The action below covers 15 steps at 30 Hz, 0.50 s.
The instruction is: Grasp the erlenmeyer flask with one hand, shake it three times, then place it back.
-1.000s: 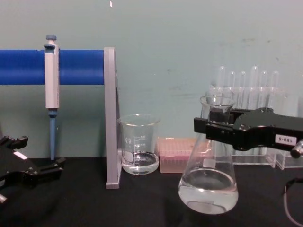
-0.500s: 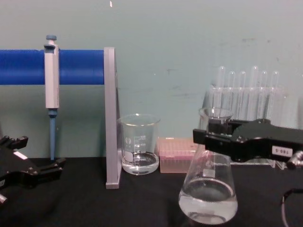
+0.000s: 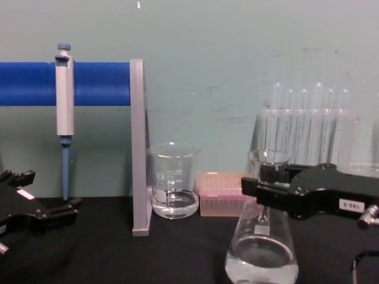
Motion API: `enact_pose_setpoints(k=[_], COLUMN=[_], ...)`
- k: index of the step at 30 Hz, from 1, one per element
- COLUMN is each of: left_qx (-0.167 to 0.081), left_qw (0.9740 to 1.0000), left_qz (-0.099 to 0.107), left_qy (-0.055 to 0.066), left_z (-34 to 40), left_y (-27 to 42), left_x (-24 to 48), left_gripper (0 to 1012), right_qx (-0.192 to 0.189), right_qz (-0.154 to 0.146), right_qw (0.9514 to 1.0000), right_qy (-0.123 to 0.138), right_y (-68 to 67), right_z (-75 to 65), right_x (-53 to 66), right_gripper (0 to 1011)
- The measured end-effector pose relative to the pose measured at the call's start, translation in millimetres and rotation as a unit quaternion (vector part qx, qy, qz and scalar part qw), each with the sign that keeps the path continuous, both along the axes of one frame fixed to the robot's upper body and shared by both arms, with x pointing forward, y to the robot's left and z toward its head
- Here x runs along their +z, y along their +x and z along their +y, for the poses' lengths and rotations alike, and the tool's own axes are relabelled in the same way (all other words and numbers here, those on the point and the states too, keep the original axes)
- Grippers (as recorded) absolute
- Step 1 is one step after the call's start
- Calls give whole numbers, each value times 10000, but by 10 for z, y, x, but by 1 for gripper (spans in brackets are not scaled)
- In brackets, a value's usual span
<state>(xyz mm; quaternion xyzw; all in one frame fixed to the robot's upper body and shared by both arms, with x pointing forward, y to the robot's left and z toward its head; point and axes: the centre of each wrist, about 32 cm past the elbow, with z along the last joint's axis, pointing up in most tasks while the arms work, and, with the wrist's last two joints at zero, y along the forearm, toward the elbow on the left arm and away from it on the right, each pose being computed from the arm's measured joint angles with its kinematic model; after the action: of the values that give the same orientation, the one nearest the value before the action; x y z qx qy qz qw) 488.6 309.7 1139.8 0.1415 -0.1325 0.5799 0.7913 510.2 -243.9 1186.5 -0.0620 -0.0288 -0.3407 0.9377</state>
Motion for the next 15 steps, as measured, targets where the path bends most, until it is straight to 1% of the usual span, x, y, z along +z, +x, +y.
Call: enact_pose_setpoints(k=[15], left_qx=[0], left_qw=[10000], left_qz=[0], left_qy=[0], left_z=[0], left_y=[0], left_x=[0], left_gripper=[1001], right_qx=[-8], right_qz=[62], right_qw=[9999], right_qy=[-87], right_y=[-3], right_z=[3], right_x=[-73], right_gripper=[456])
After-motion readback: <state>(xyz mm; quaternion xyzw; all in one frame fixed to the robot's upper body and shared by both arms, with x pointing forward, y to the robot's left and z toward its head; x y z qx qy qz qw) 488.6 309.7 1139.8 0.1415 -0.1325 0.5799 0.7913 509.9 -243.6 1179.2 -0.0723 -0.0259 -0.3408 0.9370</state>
